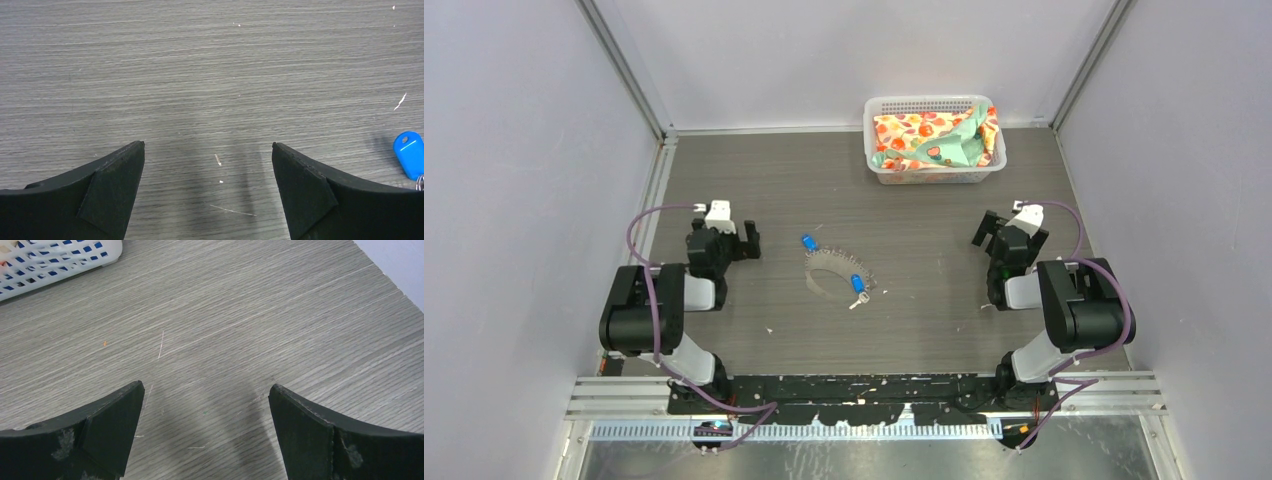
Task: Put the keys on the keyring
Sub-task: Reset both arms
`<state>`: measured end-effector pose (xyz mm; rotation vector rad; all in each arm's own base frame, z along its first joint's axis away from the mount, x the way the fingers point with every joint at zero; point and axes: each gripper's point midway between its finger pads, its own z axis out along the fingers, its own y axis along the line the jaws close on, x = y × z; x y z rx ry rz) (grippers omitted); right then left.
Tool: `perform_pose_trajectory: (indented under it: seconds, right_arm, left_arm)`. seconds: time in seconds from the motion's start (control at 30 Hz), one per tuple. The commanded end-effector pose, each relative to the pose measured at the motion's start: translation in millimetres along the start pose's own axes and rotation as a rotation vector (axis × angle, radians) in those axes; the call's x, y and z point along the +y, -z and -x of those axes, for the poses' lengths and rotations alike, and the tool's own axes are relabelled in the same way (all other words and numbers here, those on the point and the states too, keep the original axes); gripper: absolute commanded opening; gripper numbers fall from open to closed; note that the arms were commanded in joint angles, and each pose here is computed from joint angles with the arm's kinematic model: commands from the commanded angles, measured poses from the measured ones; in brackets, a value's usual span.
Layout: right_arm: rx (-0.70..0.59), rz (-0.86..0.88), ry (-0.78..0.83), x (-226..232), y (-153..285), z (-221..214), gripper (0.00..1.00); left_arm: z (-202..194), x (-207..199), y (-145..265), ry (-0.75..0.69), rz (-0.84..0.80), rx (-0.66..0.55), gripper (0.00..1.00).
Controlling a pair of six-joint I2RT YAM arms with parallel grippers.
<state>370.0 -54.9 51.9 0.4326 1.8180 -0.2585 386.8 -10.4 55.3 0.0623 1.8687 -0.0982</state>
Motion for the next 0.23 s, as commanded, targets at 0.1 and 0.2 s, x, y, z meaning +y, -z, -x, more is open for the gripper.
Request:
perform_pose_trajectory:
  seconds: [0.1,0.2]
  right_arm:
    - [-0.081,0.003,-0.049,3.5,-2.9,24.2,1.00]
    - [-0.081,0.003,-0.049,3.5,-2.9,24.4,1.00]
  left_arm:
    - [18.9,1.7,-4.3,-0.034,0.025,-0.045,1.00]
    - [19.1,1.4,-2.7,-0.033,0.023,-0.049,1.00]
